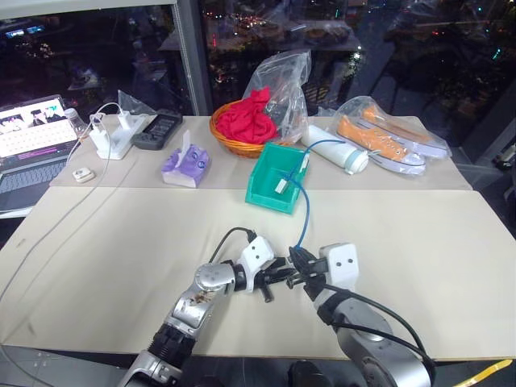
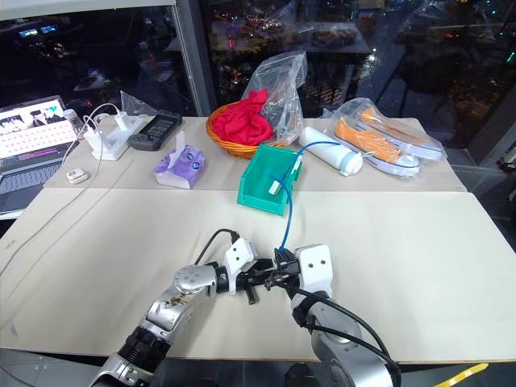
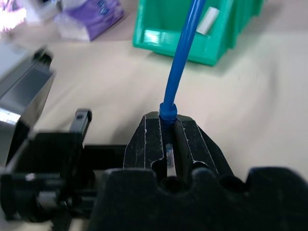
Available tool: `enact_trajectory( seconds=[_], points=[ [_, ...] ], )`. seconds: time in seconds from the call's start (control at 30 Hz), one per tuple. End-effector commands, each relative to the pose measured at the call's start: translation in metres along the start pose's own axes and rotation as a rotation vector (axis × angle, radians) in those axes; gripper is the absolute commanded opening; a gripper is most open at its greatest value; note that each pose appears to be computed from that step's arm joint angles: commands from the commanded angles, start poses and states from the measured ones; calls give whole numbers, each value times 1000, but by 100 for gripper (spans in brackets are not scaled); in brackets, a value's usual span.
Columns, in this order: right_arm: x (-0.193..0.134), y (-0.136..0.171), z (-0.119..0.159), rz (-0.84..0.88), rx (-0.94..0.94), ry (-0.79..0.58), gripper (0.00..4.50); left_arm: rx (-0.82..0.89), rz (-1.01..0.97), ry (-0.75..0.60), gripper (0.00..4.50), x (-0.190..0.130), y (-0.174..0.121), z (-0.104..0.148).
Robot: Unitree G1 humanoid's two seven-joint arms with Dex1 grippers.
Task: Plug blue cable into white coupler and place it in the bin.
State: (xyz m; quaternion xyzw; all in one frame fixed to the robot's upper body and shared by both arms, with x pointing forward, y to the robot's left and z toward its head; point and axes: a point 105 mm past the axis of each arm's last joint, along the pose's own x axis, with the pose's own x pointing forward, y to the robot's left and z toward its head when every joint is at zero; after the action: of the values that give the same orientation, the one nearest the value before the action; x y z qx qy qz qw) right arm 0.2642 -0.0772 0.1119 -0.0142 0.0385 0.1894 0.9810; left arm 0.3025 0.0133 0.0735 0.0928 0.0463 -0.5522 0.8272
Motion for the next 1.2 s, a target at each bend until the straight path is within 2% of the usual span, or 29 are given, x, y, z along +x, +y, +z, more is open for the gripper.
enact_trajectory(
  seconds=[0.03,0.43,0.53,0.7,1.03,1.2],
  points=[
    [1,-2,-29,-17,-76,93,0,-6,2,-41,63,-4,0,10],
    [1,-11,-70,-29,-134,112,0,-35,4,-40,63,-10,4,17],
    [-2,-6,-94,17,-187,191,0,-34,6,-37,63,-11,4,17],
    [-7,-1,-112,44,-178,255,0,-34,8,-30,63,-14,4,17],
    [-30,12,-180,135,-174,589,0,-29,16,-25,63,-16,7,19],
    [-41,10,-195,132,-93,716,0,-26,20,-21,63,-17,8,19]
  ],
)
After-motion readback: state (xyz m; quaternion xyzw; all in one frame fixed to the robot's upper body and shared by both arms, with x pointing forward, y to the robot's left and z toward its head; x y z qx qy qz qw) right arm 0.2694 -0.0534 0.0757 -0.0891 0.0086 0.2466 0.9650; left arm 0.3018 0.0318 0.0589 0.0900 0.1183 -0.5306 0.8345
